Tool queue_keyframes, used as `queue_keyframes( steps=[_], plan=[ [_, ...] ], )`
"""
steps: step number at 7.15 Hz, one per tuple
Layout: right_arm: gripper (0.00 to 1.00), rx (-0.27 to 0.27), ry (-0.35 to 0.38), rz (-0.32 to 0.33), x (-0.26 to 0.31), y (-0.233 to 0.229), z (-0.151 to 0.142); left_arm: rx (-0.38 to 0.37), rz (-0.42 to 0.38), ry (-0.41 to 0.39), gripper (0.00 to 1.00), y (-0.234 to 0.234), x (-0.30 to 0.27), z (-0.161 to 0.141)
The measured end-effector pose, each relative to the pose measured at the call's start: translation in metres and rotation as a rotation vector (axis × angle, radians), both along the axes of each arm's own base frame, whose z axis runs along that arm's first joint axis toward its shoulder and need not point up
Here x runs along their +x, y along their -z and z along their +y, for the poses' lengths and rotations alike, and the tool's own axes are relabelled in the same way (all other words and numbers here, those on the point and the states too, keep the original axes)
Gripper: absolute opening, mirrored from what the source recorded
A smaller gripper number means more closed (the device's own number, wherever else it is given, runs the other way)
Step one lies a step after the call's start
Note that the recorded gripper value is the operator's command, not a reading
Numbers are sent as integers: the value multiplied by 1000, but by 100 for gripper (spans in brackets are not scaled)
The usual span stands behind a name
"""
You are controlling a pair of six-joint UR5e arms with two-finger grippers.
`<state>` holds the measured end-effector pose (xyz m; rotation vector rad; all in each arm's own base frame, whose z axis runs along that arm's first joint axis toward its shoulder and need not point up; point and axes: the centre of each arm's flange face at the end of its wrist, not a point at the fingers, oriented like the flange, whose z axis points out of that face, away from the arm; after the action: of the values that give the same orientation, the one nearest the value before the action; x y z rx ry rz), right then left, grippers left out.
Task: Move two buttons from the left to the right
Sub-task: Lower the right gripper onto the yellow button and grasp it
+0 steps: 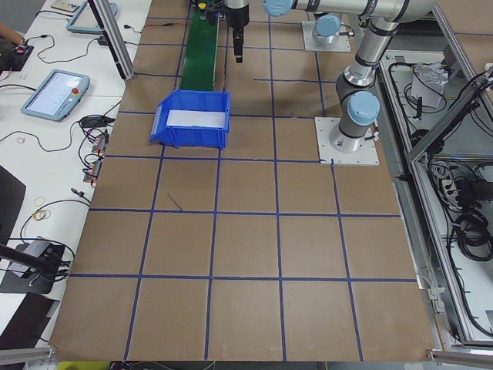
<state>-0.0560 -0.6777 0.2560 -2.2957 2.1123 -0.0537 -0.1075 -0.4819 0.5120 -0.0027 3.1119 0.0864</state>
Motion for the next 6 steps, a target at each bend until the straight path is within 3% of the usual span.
queue_keyframes(
  steps=[6],
  plan=[
    [95, -1, 1, -1, 0, 1, -2, 1, 0, -1, 100, 0, 0, 0]
  ],
)
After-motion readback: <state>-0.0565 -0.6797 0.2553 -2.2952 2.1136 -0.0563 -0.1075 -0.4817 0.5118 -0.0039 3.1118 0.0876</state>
